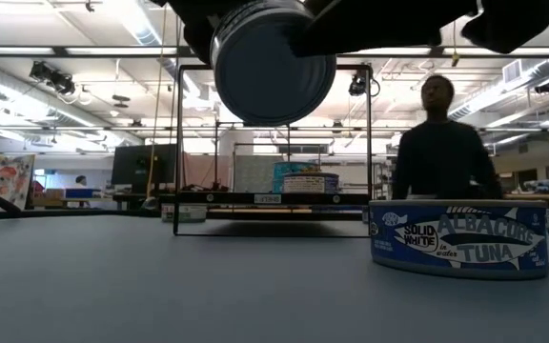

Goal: Stack canned seafood by type on shelf
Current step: Stack the blue tuna can on top of the other blue tuna can on the shelf

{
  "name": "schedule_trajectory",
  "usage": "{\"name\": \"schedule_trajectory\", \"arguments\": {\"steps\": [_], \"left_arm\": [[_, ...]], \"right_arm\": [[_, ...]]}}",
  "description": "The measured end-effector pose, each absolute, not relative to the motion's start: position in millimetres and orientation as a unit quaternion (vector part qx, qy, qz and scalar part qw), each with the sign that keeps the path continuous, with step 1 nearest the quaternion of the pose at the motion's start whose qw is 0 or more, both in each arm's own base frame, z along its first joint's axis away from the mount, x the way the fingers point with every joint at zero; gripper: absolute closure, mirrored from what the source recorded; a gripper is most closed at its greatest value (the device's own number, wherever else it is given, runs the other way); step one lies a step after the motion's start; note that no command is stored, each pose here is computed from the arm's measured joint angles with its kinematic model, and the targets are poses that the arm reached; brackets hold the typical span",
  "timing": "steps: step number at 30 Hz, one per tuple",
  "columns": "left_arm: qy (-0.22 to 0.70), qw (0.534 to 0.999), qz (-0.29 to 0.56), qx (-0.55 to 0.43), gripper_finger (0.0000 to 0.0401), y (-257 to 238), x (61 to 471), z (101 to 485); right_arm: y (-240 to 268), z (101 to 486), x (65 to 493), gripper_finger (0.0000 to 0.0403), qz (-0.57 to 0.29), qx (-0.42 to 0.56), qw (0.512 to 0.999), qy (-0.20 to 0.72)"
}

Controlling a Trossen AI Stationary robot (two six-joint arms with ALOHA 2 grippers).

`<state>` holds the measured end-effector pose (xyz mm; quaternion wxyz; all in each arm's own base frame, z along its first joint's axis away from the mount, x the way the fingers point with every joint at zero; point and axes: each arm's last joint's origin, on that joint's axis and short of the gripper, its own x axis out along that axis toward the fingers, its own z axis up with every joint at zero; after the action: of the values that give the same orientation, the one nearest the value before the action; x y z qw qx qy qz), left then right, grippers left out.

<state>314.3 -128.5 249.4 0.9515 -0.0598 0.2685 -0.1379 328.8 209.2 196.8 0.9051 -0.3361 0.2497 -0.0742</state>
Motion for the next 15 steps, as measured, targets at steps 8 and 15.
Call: {"name": "schedule_trajectory", "arguments": {"steps": [8,15], "left_arm": [[0.266,0.952,-0.139,-0.061,0.0401,-128.6,314.5,249.9],[0.257,0.954,-0.140,-0.063,0.0401,-129.1,315.3,251.4]], "right_arm": [[206.7,196.3,331.1,0.0195,-0.060,-0.332,0.907,0.253],[207.3,196.1,331.1,0.0256,-0.051,-0.330,0.908,0.254]]}}
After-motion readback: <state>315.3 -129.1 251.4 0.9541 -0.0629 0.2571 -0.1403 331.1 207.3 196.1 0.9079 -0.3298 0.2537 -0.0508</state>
